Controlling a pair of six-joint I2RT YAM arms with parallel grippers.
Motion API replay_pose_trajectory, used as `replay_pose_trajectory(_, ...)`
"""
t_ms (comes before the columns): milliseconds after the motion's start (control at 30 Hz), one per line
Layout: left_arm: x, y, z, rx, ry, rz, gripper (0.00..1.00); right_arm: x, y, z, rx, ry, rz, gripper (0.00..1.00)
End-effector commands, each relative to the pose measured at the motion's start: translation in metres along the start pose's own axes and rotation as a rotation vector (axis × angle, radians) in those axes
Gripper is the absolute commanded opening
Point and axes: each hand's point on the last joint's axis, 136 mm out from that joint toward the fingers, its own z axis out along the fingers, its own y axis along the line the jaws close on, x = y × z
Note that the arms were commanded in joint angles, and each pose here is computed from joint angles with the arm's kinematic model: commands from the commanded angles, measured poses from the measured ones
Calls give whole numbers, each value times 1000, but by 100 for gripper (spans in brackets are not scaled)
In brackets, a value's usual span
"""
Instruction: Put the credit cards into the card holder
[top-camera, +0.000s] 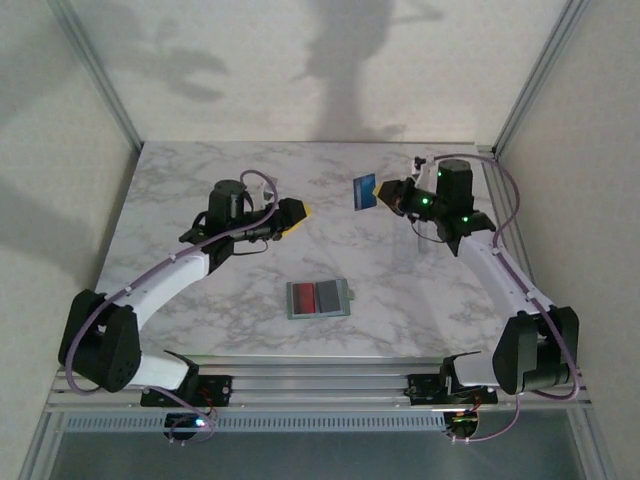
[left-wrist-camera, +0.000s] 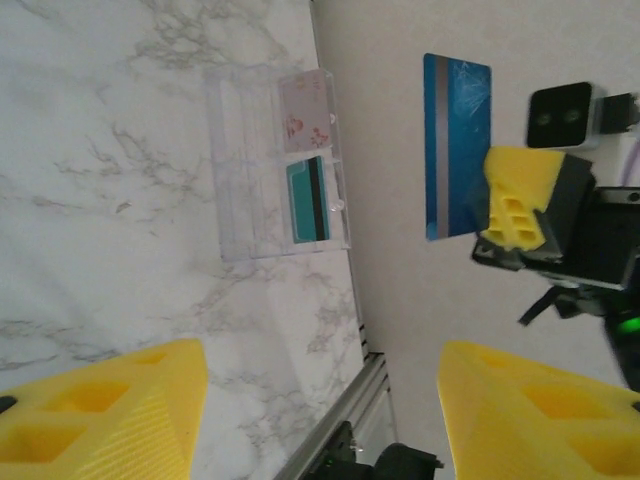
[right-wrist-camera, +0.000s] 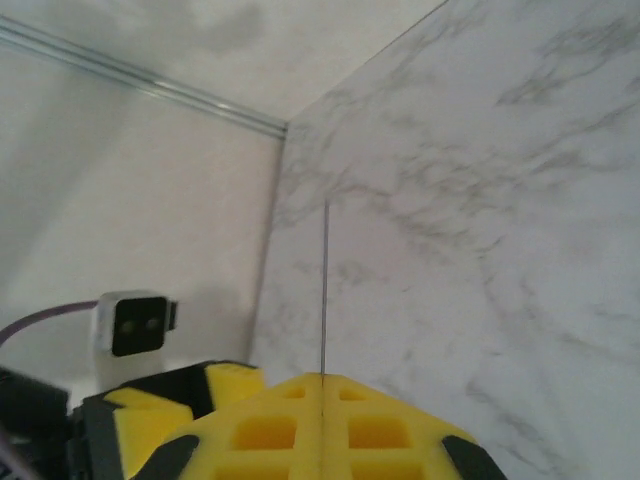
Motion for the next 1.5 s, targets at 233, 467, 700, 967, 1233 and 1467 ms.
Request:
replay_pose_trajectory(233, 5, -32, 15, 193, 61, -16, 61, 32, 38, 15, -293, 66, 78, 0)
replay_pose_trajectory(467, 15, -43, 16, 259, 128, -38, 56, 51, 46, 31, -364, 104, 104, 0)
replay_pose_trajectory(700, 14, -46, 15, 268, 126, -54, 38, 67, 53, 41, -409, 132, 108, 0)
replay_pose_trajectory(967, 12, -39, 16, 256, 109, -59, 0, 73, 45, 41, -389, 140, 117, 0)
replay_pose_trajectory(1233, 30, 16, 21, 16, 156, -36, 0, 94, 8, 40, -168, 191, 76, 31)
replay_pose_trajectory(1467, 86, 78, 7, -160, 293, -66, 0, 135, -56, 36, 257, 308, -98, 55)
